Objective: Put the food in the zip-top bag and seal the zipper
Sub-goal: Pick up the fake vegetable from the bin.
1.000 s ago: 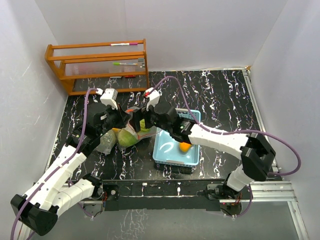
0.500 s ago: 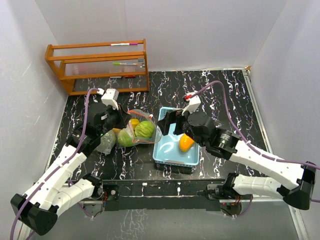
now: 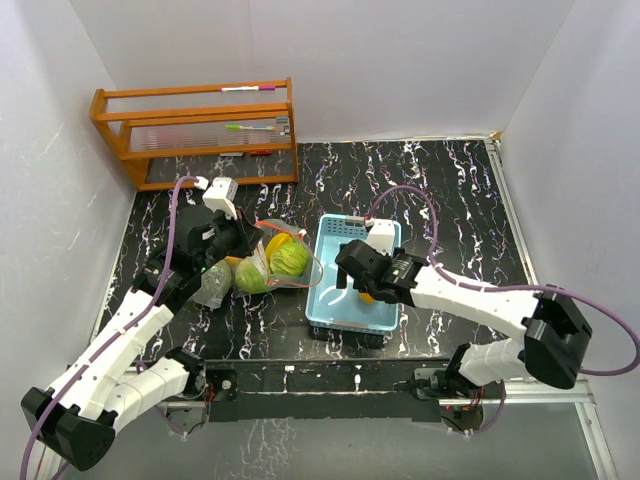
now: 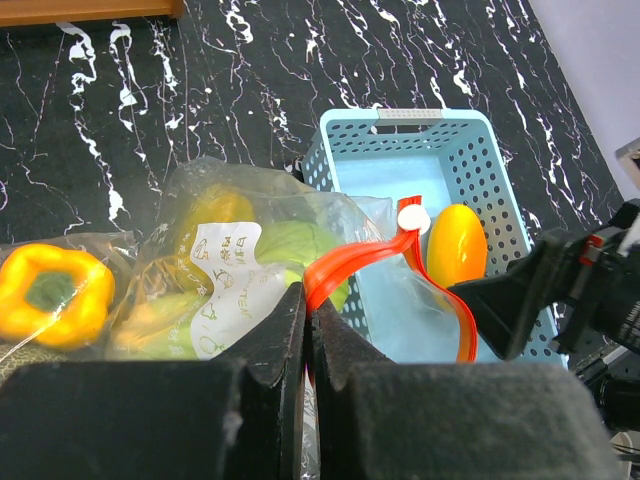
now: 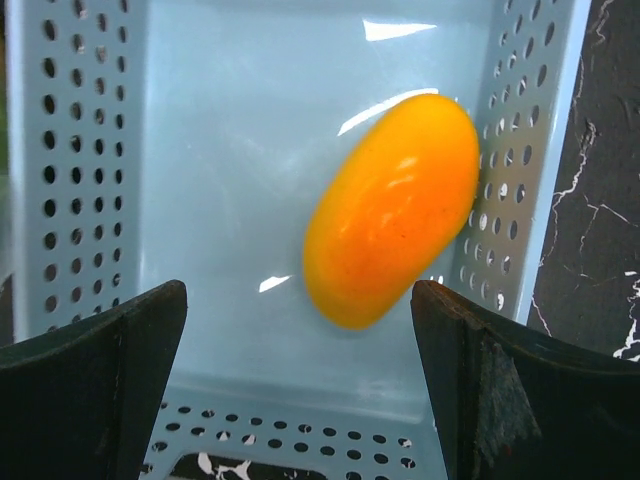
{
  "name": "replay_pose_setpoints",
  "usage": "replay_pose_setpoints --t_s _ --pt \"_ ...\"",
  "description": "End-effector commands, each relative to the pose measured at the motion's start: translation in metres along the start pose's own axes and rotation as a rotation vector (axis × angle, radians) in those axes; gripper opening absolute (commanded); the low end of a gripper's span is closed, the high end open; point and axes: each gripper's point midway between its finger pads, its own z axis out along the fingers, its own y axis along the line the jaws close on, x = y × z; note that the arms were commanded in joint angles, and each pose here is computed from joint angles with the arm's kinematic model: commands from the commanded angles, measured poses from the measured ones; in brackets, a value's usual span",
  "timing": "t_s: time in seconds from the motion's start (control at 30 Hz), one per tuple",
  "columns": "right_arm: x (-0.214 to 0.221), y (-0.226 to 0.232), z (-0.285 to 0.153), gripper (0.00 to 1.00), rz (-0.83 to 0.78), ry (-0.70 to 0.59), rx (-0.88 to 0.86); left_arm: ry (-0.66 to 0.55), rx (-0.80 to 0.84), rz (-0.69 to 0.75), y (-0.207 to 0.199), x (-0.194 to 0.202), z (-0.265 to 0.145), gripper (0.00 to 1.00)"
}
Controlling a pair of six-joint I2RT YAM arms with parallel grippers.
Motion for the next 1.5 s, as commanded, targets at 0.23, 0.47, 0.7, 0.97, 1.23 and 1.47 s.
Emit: replay_pose_setpoints --t_s 0.23,0.47,0.7,0.97,1.23,1.47 --pt "-0.009 -0.027 0.038 0.98 0.15 -0.005 0.158 -0.052 0.039 0.009 -0.009 -0.013 -0.008 0.0" --pt "-0.007 -0.021 0.056 0.98 0.12 0.019 0.166 -0.054 0.035 0.014 -0.008 -0.012 -0.007 0.0" --pt "0.01 -0.023 0.073 0.98 0.1 0.063 0.194 -0.053 0.025 0.021 -0.006 -0.012 -0.008 0.0" --pt "0.008 -0.02 0.087 0.88 0.04 0.037 0.199 -0.046 0.025 0.02 -0.006 -0.011 -0.006 0.0" --pt "0.004 -0.016 0.085 0.44 0.035 0.032 0.172 -0.039 0.016 0.025 -0.004 -0.01 -0.005 0.0" --pt "-0.043 0.023 0.024 0.29 -0.01 -0.064 -0.109 -0.042 0.021 0.023 -0.006 -0.013 -0.004 0.0"
